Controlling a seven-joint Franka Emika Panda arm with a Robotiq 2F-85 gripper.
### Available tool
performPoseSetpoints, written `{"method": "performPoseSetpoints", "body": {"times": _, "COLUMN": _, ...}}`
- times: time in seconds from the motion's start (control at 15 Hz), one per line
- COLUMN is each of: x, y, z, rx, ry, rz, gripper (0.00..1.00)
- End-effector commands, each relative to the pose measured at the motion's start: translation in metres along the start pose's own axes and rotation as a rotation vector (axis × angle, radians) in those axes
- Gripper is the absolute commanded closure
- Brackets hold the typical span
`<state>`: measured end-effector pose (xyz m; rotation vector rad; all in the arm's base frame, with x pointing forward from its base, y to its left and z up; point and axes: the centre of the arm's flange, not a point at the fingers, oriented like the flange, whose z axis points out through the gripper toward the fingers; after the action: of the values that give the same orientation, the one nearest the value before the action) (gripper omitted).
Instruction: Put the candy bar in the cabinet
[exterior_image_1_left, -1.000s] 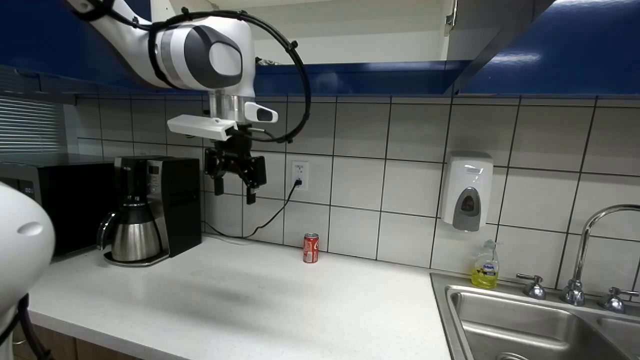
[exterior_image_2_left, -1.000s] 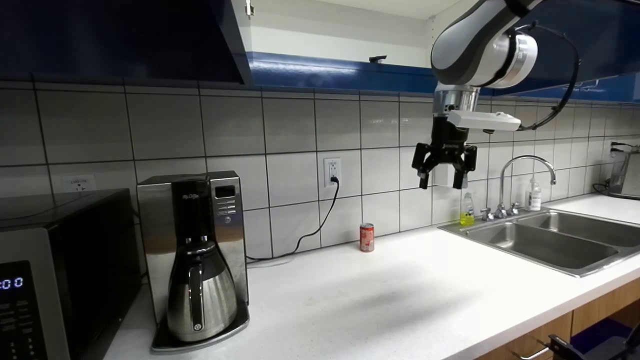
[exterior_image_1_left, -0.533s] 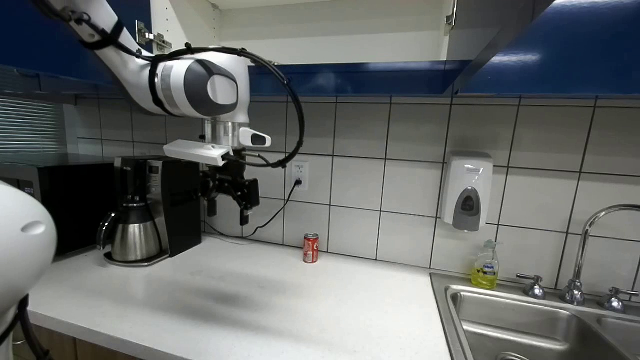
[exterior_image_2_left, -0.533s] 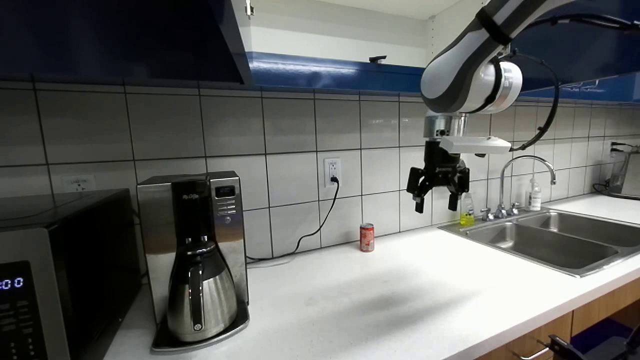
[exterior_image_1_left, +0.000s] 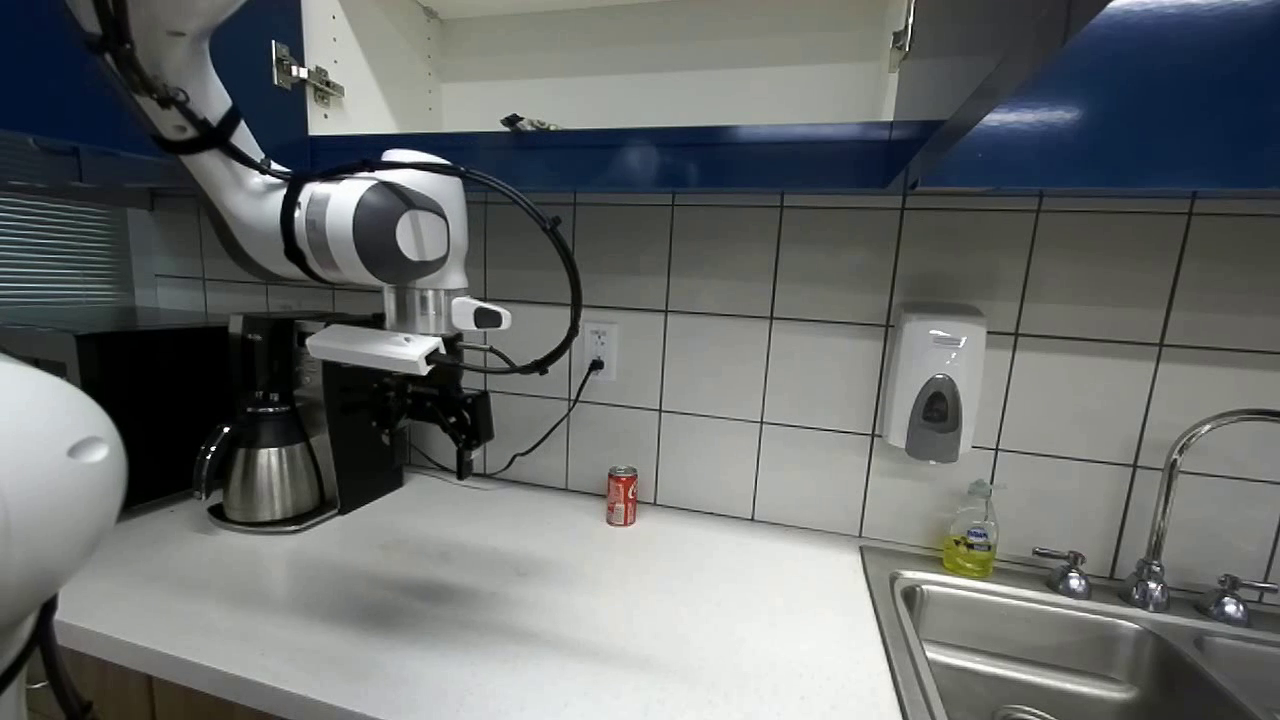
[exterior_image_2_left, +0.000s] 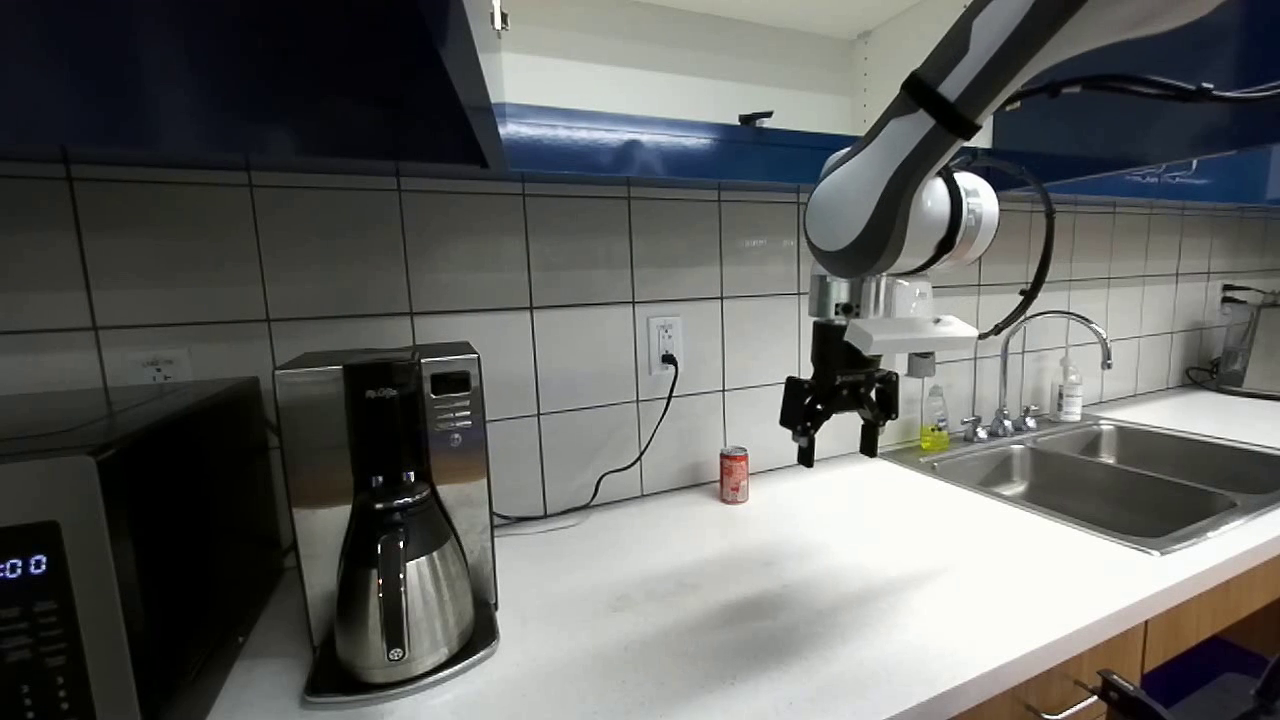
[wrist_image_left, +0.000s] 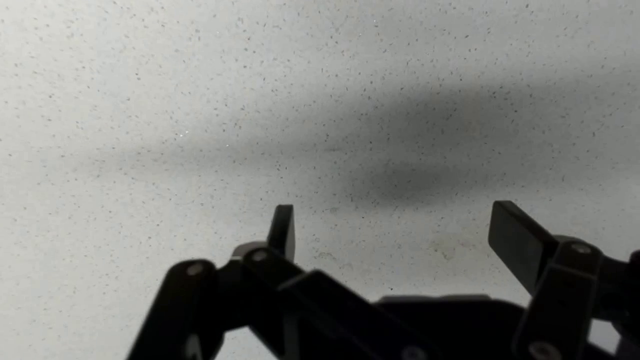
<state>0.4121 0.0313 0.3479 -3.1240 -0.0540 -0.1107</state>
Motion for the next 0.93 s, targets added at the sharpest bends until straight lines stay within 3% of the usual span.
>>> {"method": "performPoseSetpoints", "body": {"times": 0.0, "x": 0.007, "y": -0.014, "z": 0.015, "rx": -0.009, "ry": 0.005, "rz": -0.035, "gripper": 0.00}}
{"method": "performPoseSetpoints", "body": {"times": 0.87, "x": 0.002, "y": -0.026, "z": 0.029, "rx": -0.007, "ry": -0.026, "rz": -0.063, "gripper": 0.00}}
